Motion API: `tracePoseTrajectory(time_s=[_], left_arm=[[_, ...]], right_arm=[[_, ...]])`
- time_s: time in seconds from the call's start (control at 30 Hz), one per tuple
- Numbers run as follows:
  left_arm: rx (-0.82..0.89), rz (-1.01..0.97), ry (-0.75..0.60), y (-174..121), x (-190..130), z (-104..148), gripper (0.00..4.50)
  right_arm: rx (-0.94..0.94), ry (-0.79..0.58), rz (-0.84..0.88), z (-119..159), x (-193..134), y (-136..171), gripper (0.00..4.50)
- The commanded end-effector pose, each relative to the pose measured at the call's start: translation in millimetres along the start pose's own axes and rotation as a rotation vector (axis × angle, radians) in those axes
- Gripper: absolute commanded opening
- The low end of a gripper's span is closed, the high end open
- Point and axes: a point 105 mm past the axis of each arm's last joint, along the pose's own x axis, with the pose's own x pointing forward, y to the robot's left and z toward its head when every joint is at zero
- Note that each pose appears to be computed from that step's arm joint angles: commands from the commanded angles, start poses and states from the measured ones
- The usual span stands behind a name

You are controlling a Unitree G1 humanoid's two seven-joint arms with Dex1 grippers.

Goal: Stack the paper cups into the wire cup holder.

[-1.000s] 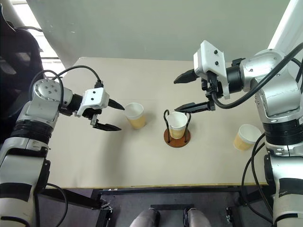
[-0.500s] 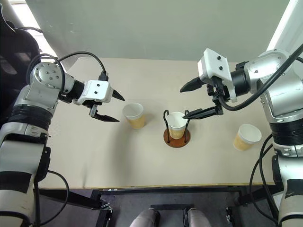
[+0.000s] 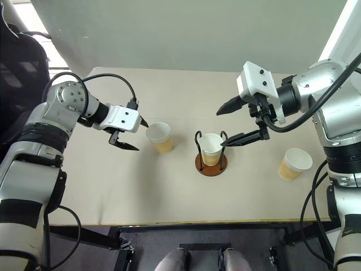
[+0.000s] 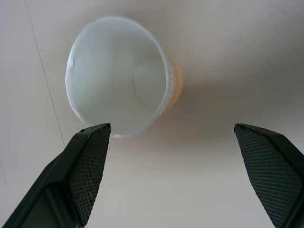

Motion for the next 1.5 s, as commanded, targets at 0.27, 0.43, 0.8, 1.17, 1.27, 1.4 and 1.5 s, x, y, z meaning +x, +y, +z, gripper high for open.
tracePoseTrajectory(time_s=[0.27, 0.43, 0.8, 1.17, 1.27, 1.4, 1.5], left_arm=[[0.062, -0.003, 0.008, 4, 3, 7, 4.50], [0.093, -0.018, 0.041, 3, 9, 5, 4.50], [0.135, 0.041, 0.073, 8, 24, 3, 4.50], [0.111, 0.066, 0.033, 17, 20, 12, 1.02], [0.107, 0.063, 0.028, 17, 18, 12, 0.02], [0.092, 0.071, 0.021, 20, 12, 13, 0.02], [0.075, 0.059, 0.021, 20, 7, 11, 0.02]], right_arm=[[-0.046, 0.008, -0.008, 10, -5, 0, 4.03], [-0.048, 0.006, -0.006, 10, -4, 0, 4.03], [-0.061, 0.004, -0.007, 11, -3, 2, 4.03], [-0.066, 0.007, -0.010, 10, -2, 1, 4.07], [-0.064, 0.009, -0.011, 10, -2, 1, 4.07], [-0.054, 0.016, -0.010, 7, -3, 2, 4.07], [-0.047, 0.021, -0.005, 5, -3, 4, 4.07]])
